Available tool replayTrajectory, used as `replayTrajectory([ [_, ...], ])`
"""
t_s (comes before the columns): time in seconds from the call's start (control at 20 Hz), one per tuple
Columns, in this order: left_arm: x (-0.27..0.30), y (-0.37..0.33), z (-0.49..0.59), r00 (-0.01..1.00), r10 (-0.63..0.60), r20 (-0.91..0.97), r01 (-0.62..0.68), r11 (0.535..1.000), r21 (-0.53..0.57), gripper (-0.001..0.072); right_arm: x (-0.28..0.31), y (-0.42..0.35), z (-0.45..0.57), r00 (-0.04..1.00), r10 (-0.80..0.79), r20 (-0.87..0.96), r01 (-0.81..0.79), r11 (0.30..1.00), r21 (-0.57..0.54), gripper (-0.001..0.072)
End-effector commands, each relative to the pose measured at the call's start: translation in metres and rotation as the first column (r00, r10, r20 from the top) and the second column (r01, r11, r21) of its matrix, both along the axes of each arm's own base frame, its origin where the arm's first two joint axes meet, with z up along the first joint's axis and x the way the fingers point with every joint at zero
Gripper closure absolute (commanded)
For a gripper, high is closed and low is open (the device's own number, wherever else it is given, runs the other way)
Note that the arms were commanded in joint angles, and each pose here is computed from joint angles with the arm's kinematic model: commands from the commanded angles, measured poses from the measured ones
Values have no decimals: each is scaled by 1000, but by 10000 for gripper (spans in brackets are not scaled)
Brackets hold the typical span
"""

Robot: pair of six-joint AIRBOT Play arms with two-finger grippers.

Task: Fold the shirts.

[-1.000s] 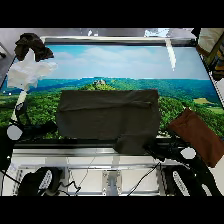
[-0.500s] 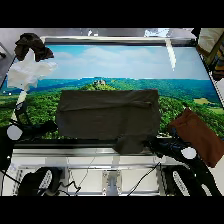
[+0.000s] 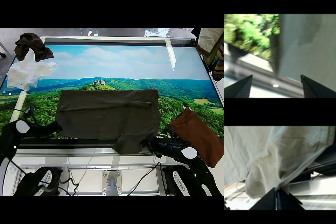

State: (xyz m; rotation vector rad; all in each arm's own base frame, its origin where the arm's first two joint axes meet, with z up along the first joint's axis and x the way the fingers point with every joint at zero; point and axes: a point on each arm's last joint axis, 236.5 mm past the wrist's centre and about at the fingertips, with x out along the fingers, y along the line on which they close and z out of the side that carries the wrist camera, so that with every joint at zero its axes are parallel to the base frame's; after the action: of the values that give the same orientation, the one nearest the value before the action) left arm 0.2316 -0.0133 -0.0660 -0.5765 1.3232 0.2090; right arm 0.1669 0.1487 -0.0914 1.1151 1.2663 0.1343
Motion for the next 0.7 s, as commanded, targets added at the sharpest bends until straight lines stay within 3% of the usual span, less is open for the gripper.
replayTrajectory([
  [0.0, 28, -16, -10, 995, 92, 36, -88, 990, -111, 15, -3, 2, 0, 1000, 14, -2, -14, 1000, 4, 690],
  [0.25, 0, -24, -40, 986, 66, -150, -87, 987, -137, 15, -3, 2, 0, 1000, 19, 2, -19, 1000, 2, 690],
  [0.5, 28, -3, -41, 988, 151, -41, -154, 985, -72, 15, -2, 2, 0, 1000, 18, 3, -18, 1000, 2, 691],
  [0.55, 31, -2, -41, 984, 175, -31, -177, 981, -76, 36, -2, 2, 1, 1000, 19, 3, -19, 1000, 3, 691],
  [0.6, 32, -2, -41, 981, 191, -33, -193, 978, -79, 151, -2, 2, 1, 1000, 17, 3, -17, 1000, 5, 691],
  [0.65, 32, -2, -41, 980, 195, -35, -197, 977, -79, 206, -2, 3, 1, 1000, 16, 3, -16, 1000, 7, 691],
])
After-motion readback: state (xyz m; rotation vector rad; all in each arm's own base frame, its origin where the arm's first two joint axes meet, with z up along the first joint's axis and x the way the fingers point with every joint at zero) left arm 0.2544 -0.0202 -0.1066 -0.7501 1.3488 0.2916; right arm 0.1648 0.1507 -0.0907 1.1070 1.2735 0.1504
